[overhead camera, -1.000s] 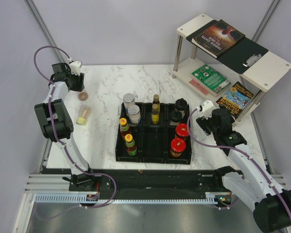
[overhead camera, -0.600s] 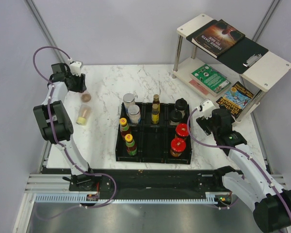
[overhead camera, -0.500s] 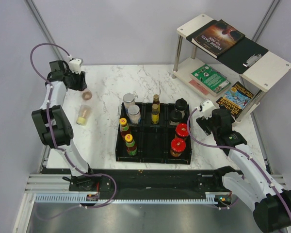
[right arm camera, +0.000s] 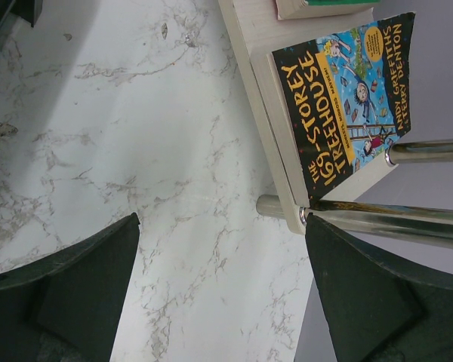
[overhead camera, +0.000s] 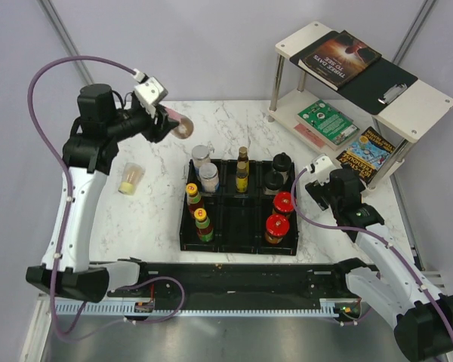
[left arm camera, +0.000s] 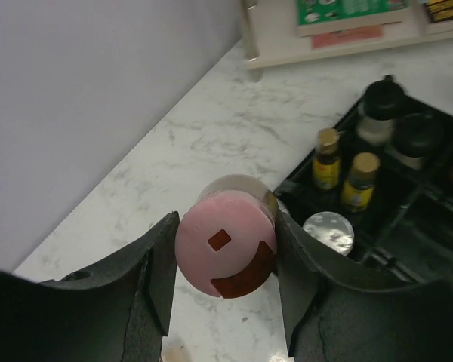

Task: Organize the condiment bottles
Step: Place the bottle in the storage box.

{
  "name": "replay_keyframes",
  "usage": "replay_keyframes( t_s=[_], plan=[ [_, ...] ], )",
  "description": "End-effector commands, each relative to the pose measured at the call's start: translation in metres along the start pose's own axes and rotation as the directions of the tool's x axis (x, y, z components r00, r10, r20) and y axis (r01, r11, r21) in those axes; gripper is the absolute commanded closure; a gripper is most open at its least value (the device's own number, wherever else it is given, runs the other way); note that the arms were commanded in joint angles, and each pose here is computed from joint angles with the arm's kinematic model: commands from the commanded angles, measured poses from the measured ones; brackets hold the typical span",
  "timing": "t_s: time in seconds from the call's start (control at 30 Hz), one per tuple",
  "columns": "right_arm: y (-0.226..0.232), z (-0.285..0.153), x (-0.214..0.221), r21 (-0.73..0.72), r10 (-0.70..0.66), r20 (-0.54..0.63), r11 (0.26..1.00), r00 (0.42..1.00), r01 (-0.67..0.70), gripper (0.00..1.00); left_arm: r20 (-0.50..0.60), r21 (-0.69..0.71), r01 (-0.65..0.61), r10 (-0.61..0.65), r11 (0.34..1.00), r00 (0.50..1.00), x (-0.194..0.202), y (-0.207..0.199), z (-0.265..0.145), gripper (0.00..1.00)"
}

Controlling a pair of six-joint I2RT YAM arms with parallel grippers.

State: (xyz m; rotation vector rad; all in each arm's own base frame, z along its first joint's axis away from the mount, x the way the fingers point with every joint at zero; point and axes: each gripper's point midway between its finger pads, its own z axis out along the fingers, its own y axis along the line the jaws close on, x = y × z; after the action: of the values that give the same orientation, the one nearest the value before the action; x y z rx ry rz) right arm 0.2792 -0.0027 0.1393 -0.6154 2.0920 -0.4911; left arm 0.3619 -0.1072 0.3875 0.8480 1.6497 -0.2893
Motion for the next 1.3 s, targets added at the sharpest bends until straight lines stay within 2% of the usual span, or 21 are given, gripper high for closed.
replay_keyframes(
  t_s=[0.0, 0.03, 0.2, 0.37, 0.5, 0.87, 1.27],
  plan=[
    [-0.012, -0.005, -0.015, 0.041, 0.034, 0.041, 0.999, 0.999, -0.036, 0.02, 0.125, 0.237, -0.077, 0.049, 0.968, 0.991, -0.049, -0.087, -0.027, 0.98],
    [-0.012, -0.005, -0.015, 0.042, 0.034, 0.040, 0.998, 0.999, -0.036, 0.02, 0.153, 0.302, -0.101, 0.056, 0.948, 0.987, -0.059, -0.112, -0.030, 0.98],
    [-0.012, -0.005, -0.015, 0.040, 0.032, 0.039, 0.999, 0.999, -0.034, 0.02, 0.167, 0.459, -0.148, 0.078, 0.876, 0.983, -0.070, -0.179, -0.027, 0.98],
    [-0.012, -0.004, -0.013, 0.044, 0.029, 0.033, 0.999, 0.999, -0.030, 0.02, 0.102, 0.556, -0.169, 0.136, 0.813, 0.986, -0.048, -0.225, 0.000, 0.98],
    [-0.012, -0.004, -0.014, 0.044, 0.028, 0.036, 0.999, 0.999, -0.029, 0.02, 0.030, 0.595, -0.170, 0.190, 0.786, 0.981, -0.009, -0.254, 0.023, 0.98],
    [-0.010, -0.003, -0.012, 0.040, 0.022, 0.028, 0.999, 0.999, -0.024, 0.02, -0.050, 0.617, -0.150, 0.229, 0.772, 0.972, 0.065, -0.287, 0.051, 0.98],
    [-0.009, -0.002, -0.011, 0.035, 0.020, 0.024, 0.999, 0.999, -0.021, 0.02, -0.070, 0.602, -0.175, 0.270, 0.779, 0.960, 0.109, -0.313, 0.084, 0.98]
  ],
)
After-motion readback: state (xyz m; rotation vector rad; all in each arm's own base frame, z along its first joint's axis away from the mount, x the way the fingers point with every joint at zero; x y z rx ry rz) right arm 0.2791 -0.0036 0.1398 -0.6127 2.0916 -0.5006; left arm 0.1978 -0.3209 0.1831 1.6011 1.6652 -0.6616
